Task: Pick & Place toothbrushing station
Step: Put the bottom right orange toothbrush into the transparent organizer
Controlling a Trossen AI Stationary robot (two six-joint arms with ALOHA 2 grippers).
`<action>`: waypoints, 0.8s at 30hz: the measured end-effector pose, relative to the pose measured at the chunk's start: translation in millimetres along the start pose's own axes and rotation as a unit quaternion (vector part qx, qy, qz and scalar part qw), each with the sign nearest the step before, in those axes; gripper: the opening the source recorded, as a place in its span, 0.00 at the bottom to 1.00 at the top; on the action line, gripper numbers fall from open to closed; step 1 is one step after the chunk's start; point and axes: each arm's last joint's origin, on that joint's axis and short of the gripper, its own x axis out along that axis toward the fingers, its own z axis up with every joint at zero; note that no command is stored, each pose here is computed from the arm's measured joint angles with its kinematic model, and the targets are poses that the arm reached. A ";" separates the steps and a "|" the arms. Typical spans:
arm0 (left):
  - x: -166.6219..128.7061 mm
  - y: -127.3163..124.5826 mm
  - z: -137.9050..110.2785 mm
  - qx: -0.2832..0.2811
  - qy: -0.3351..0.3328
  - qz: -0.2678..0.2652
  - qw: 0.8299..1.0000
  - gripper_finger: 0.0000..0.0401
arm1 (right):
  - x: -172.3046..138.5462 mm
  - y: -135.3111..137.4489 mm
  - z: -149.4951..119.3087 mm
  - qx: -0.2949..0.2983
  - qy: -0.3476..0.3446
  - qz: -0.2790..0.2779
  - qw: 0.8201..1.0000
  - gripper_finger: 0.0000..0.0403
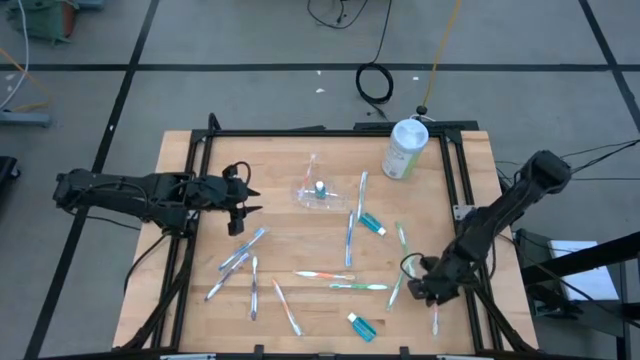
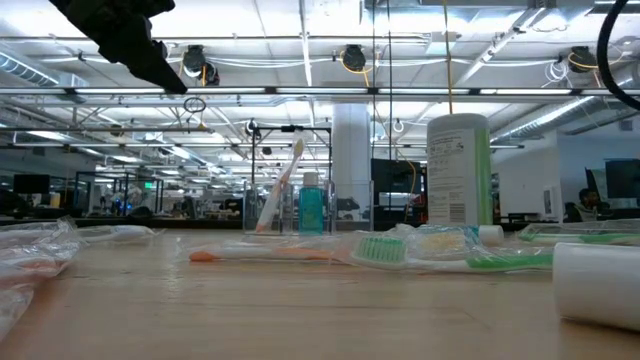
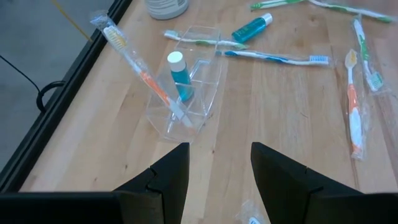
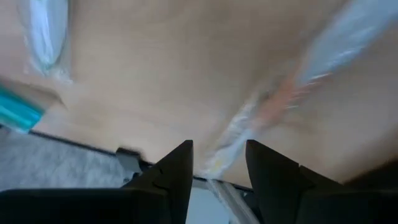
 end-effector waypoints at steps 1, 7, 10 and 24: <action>0.0 0.0 0.0 0.000 0.000 0.000 1.000 0.44 | 4.2 1.8 0.1 -0.003 0.003 0.001 1.000 0.35; 0.0 0.0 0.6 -0.001 -0.003 0.000 1.000 0.44 | 17.6 1.2 1.4 0.010 0.047 -0.054 0.997 0.35; 0.0 0.0 0.6 -0.001 -0.003 0.000 1.000 0.44 | 21.1 -1.7 2.9 0.017 0.057 -0.085 0.995 0.35; -0.1 -0.1 2.9 -0.004 -0.014 0.000 1.000 0.44 | 26.1 -2.7 6.8 0.012 0.014 -0.071 0.997 0.32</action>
